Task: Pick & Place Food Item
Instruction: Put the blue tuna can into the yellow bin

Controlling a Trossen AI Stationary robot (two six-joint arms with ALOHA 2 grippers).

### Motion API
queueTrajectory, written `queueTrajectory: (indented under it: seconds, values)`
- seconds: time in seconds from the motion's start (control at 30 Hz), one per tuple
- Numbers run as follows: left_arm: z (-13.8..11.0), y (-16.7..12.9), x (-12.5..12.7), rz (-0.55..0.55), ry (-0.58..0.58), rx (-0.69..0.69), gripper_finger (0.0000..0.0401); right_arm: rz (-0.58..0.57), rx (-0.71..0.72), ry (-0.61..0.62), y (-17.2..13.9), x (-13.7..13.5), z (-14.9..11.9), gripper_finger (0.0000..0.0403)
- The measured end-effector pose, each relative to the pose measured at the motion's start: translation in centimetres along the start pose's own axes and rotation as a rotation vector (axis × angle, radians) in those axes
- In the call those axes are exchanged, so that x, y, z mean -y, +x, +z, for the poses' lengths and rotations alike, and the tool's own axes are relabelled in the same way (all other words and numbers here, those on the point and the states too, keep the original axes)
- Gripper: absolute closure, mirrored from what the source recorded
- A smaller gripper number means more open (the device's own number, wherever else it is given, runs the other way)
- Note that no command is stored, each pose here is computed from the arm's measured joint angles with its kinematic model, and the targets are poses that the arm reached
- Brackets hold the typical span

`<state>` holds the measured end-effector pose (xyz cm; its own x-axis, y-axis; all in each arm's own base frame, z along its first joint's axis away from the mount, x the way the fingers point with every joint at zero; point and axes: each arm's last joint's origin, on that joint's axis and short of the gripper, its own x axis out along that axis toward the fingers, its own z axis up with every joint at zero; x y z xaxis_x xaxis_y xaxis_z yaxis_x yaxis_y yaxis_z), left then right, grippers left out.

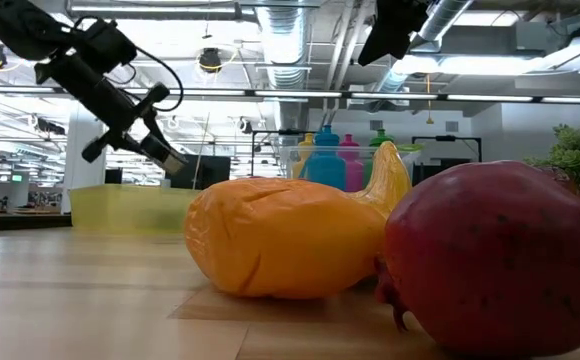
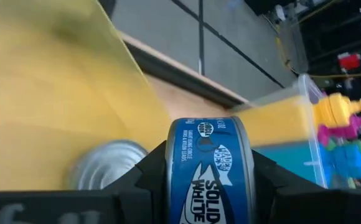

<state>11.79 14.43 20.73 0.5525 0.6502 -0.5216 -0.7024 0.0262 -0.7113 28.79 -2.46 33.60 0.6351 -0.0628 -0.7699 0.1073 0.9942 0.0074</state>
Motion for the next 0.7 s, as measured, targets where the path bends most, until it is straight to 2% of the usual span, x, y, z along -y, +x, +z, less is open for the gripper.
queueTrajectory:
  seconds: [0.37,0.53,0.7]
  values:
    - [-1.5,2.2,-1.3,0.076,0.016,-0.090,0.0281,0.000,0.022,-0.003,0.0,0.0,0.2,0.0403]
    - [-1.6,3.7,-1.2,0.031,0.015,-0.113,0.0281,0.000,0.023,-0.003,0.0,0.0,0.2,0.0403]
    - [-2.0,4.5,-1.8,0.074,0.014,-0.147,0.0281,0.001,0.023,0.002,0.0,0.0,0.2,0.0403]
